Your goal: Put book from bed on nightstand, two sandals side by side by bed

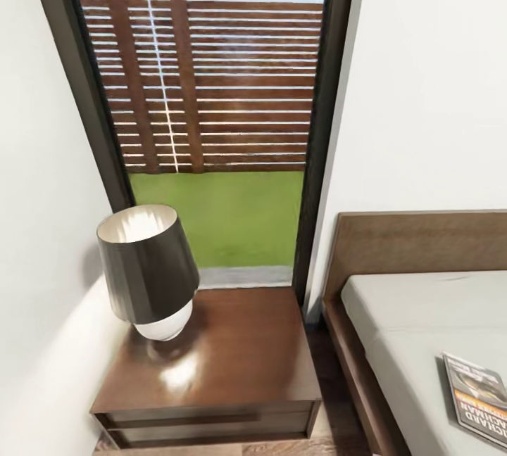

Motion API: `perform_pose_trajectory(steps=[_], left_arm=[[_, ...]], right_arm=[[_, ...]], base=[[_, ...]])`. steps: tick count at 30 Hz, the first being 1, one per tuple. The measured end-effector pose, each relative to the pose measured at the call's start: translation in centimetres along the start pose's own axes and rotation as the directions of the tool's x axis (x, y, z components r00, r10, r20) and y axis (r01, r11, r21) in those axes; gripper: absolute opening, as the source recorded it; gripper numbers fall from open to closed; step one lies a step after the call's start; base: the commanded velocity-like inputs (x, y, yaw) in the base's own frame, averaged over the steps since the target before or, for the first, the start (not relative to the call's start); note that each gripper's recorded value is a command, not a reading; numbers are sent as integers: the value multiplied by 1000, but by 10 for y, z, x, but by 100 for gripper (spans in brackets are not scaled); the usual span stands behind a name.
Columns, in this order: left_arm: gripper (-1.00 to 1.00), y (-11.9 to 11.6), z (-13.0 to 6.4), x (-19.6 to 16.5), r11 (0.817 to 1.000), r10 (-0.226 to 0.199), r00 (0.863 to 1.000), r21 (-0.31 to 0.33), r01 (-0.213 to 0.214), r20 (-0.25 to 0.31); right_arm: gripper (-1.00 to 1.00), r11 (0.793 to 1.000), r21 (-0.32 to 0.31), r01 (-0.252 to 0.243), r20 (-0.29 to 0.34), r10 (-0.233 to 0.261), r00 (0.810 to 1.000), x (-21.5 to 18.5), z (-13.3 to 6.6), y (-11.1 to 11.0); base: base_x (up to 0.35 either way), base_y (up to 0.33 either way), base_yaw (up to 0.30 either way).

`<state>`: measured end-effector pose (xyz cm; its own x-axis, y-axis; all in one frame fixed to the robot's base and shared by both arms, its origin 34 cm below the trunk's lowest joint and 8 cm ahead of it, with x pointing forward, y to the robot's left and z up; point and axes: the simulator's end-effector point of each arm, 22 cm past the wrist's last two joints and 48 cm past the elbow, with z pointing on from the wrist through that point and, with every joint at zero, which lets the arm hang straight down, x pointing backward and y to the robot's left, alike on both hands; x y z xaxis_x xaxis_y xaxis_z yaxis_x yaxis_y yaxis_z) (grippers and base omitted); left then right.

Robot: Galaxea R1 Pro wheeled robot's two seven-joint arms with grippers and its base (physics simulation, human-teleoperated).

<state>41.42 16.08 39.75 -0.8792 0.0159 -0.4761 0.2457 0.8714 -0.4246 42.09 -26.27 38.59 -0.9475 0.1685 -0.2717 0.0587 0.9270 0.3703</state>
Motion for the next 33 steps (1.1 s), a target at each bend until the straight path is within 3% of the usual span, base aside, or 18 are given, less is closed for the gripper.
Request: perform_pose_trajectory(steps=[12, 33], left_arm=[[100, 0, 0, 0, 1000, 0, 1000, 0, 0, 0], [100, 0, 0, 0, 1000, -2, 1000, 0, 2, 0]], right_arm=[[100, 1000, -1, 0, -1, 0, 1000, 1, 0, 1], [100, 1000, 2, -1, 0, 1, 1000, 0, 0, -1]], base=[[296, 0, 0], [14, 0, 0]])
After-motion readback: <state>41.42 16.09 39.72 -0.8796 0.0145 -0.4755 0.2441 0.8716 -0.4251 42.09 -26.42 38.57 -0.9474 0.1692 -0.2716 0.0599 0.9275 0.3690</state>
